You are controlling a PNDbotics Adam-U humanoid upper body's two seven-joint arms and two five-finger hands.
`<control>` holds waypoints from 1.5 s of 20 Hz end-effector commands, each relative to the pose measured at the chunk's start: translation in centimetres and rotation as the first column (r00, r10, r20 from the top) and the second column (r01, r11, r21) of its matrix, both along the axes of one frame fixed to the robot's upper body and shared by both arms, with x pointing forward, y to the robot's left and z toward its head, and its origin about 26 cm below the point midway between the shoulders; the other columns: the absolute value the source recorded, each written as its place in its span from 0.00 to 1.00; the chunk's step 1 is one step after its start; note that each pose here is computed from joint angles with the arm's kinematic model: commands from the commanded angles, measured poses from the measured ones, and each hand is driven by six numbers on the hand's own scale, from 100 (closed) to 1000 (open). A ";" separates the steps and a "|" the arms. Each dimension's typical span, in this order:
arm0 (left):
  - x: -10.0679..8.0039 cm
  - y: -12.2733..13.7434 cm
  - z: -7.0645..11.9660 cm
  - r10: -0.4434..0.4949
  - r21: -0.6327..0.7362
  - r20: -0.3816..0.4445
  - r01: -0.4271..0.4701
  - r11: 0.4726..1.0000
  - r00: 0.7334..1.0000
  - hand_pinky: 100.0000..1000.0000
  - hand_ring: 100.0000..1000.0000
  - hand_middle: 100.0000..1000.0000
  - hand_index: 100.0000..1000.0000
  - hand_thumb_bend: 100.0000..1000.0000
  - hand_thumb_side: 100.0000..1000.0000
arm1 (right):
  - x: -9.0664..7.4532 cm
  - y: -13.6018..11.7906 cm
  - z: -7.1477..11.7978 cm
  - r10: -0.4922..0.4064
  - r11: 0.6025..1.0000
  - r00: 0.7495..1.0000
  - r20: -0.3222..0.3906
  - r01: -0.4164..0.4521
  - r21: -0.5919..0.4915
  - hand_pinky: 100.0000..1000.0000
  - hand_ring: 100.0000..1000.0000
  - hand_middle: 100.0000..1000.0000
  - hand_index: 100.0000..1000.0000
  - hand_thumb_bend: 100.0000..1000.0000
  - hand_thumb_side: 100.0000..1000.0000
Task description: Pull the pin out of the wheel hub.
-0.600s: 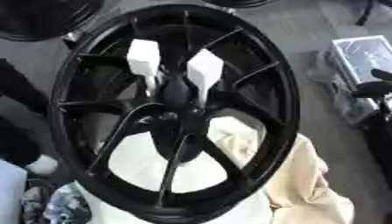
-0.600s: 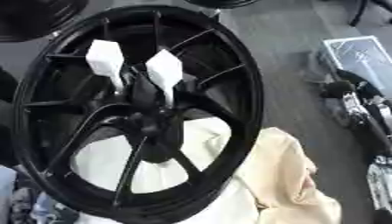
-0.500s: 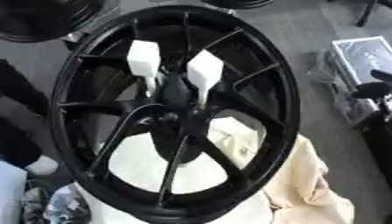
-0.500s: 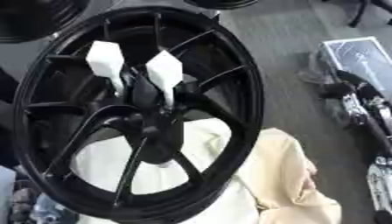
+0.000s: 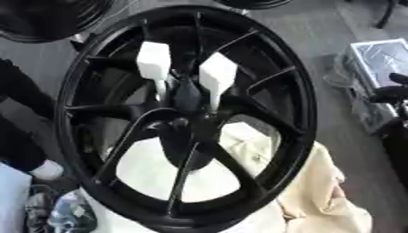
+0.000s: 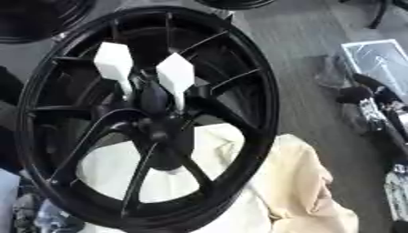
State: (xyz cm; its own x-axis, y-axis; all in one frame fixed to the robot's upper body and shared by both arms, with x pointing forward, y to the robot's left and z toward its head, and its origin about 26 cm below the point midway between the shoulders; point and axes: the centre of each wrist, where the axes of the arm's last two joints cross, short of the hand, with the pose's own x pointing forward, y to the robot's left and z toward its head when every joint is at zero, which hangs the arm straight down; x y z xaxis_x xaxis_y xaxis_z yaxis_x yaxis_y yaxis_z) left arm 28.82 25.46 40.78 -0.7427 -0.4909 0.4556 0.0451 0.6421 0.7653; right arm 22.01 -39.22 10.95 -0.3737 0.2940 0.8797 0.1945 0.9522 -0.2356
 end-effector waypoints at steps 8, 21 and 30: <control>-0.2 -3.0 2.0 -0.063 0.319 -0.037 0.072 0.945 0.997 0.83 0.83 0.80 0.82 0.00 0.21 | 0.0 0.0 0.7 0.008 0.999 1.000 0.009 -0.007 -0.035 1.00 0.69 0.62 0.86 0.00 0.62; 4.4 -9.3 0.8 -0.064 0.670 -0.218 0.197 0.716 0.974 0.85 0.85 0.81 0.87 0.06 0.42 | 0.1 0.0 0.5 0.012 0.999 1.000 -0.009 -0.013 -0.043 1.00 0.69 0.62 0.86 0.00 0.63; 6.7 -11.2 -0.9 -0.027 0.733 -0.254 0.211 0.646 0.967 0.86 0.86 0.81 0.87 0.22 0.57 | 0.2 0.0 0.3 0.012 0.999 1.000 -0.021 -0.013 -0.043 1.00 0.69 0.62 0.86 0.00 0.64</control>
State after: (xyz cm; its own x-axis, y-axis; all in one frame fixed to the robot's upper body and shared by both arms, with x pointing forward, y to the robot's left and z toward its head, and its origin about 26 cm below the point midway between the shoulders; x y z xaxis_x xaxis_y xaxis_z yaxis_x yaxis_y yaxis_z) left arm 35.72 14.24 38.90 -0.7589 -0.6353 0.1430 0.3119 -0.1618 0.9363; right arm 22.16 -39.01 10.67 -0.3516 0.3053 0.8850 0.1764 0.9500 -0.2577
